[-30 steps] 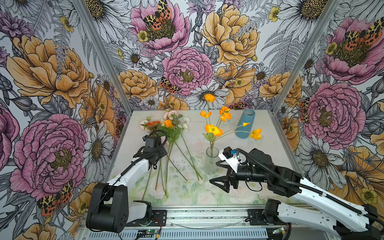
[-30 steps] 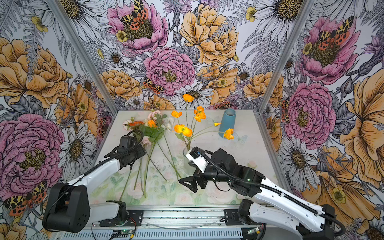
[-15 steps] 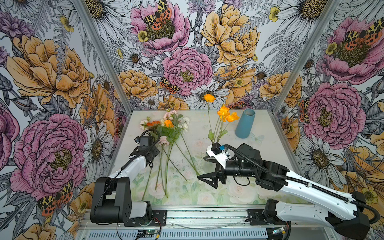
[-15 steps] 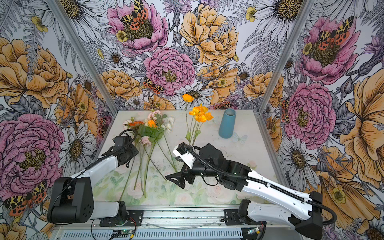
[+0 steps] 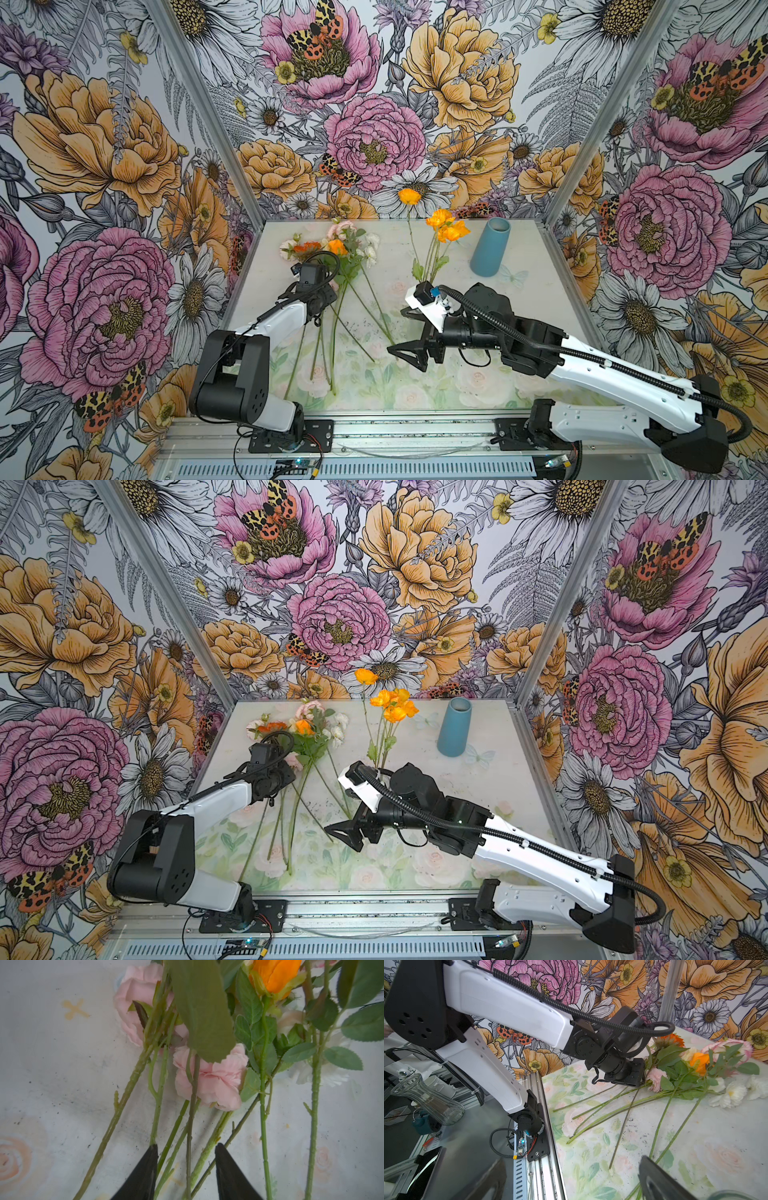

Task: Arrange the flowers into the vase
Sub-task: 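Grasp the orange gerbera stem in the bunch with the left gripper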

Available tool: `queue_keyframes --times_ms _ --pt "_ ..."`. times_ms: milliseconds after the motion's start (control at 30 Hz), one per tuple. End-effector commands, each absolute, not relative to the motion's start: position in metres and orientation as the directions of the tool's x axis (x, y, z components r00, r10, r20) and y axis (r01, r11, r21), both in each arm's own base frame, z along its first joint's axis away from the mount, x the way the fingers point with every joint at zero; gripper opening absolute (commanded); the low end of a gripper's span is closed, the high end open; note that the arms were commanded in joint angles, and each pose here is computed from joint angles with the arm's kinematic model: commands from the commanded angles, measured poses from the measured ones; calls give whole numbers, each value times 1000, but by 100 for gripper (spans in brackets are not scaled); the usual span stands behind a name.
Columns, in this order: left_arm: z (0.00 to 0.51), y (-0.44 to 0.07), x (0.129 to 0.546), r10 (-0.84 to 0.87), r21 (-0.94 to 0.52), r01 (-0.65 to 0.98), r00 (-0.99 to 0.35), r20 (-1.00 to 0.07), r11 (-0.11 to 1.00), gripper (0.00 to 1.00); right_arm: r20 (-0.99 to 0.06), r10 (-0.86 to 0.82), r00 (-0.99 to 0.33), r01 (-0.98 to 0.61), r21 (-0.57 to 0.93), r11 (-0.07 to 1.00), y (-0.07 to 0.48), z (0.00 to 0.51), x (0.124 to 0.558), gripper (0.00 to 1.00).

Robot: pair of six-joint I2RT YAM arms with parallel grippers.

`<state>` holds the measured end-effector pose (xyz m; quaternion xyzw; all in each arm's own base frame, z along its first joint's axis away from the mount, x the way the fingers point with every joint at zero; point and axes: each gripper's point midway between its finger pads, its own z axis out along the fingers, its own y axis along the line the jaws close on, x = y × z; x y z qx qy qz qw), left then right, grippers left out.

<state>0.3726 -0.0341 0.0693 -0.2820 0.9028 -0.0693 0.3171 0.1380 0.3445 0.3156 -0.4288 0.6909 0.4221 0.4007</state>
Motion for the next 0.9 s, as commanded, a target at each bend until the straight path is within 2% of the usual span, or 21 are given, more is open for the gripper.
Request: queue_keyframes --times_ms 0,267,600,800,867 --pt "81 -34 397 -553 -337 -440 -615 -562 832 42 -934 -217 -283 -938 222 266 350 335 140 100" --pt "69 -34 408 -545 -315 -448 -632 -551 837 33 -931 -229 -283 -937 217 274 355 329 144 99" --pt "61 -31 411 -548 -312 -453 -634 -546 835 31 -929 -236 -285 -936 217 278 357 327 145 99" --pt "60 -33 415 -553 -340 -436 -639 -535 833 11 -927 -241 -286 -934 214 285 358 324 147 99" --pt "66 -35 414 -550 -353 -423 -636 -541 835 7 -928 -242 -283 -935 210 286 359 324 148 99"
